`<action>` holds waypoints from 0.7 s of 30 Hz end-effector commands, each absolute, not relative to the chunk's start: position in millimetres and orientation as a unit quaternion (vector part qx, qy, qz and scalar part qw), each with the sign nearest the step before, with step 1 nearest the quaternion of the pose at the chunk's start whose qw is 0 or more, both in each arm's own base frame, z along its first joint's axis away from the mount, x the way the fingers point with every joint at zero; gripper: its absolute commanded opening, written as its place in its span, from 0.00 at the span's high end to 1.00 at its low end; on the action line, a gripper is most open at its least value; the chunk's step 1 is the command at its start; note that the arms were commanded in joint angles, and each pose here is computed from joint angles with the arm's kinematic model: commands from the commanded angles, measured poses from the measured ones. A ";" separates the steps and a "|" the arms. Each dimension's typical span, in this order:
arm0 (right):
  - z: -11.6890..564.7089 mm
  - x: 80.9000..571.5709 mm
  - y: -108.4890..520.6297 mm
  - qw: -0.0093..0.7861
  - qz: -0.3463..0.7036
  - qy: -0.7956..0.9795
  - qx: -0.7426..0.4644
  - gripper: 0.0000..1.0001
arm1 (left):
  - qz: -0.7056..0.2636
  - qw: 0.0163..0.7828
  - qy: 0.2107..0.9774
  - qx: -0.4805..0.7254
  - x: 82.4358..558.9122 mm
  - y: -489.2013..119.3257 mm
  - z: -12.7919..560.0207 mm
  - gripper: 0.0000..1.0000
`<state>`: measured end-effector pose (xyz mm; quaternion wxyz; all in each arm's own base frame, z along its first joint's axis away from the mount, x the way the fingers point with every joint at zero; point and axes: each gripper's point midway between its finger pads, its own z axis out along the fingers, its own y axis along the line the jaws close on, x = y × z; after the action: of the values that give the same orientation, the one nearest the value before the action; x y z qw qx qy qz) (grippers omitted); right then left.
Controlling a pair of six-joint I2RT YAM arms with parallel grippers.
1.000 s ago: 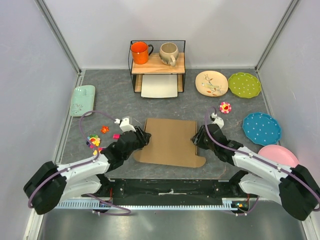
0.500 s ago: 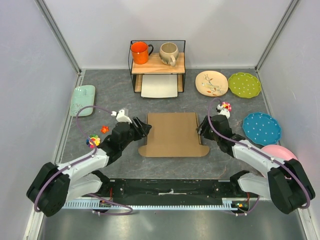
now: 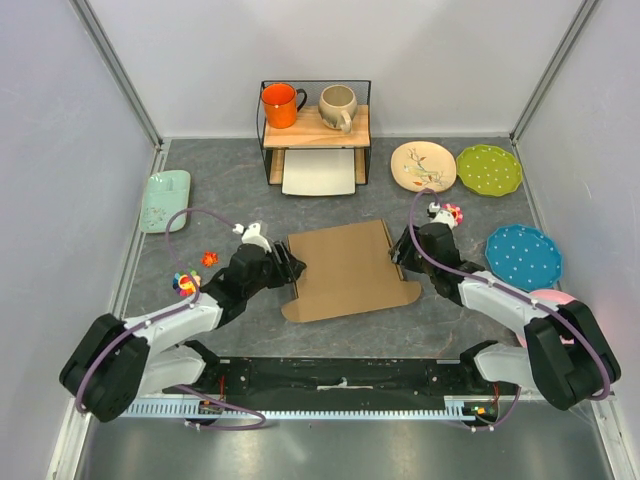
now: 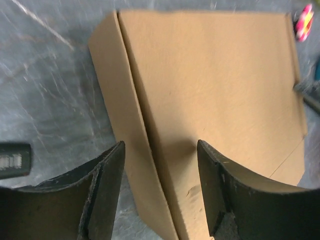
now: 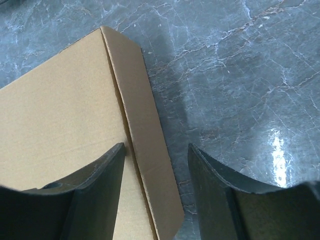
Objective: Fold the paper box
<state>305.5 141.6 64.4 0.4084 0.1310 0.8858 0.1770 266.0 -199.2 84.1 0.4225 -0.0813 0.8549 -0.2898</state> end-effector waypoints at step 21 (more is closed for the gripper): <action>23.5 252.6 143.3 0.332 0.210 0.908 0.143 0.52 | -0.235 0.373 0.892 -0.102 279.7 -202.8 25.5 0.89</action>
<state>302.5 144.4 67.1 0.4300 0.1515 0.8615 0.2233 294.0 -216.2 63.5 0.4284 -0.1095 0.8425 -0.3076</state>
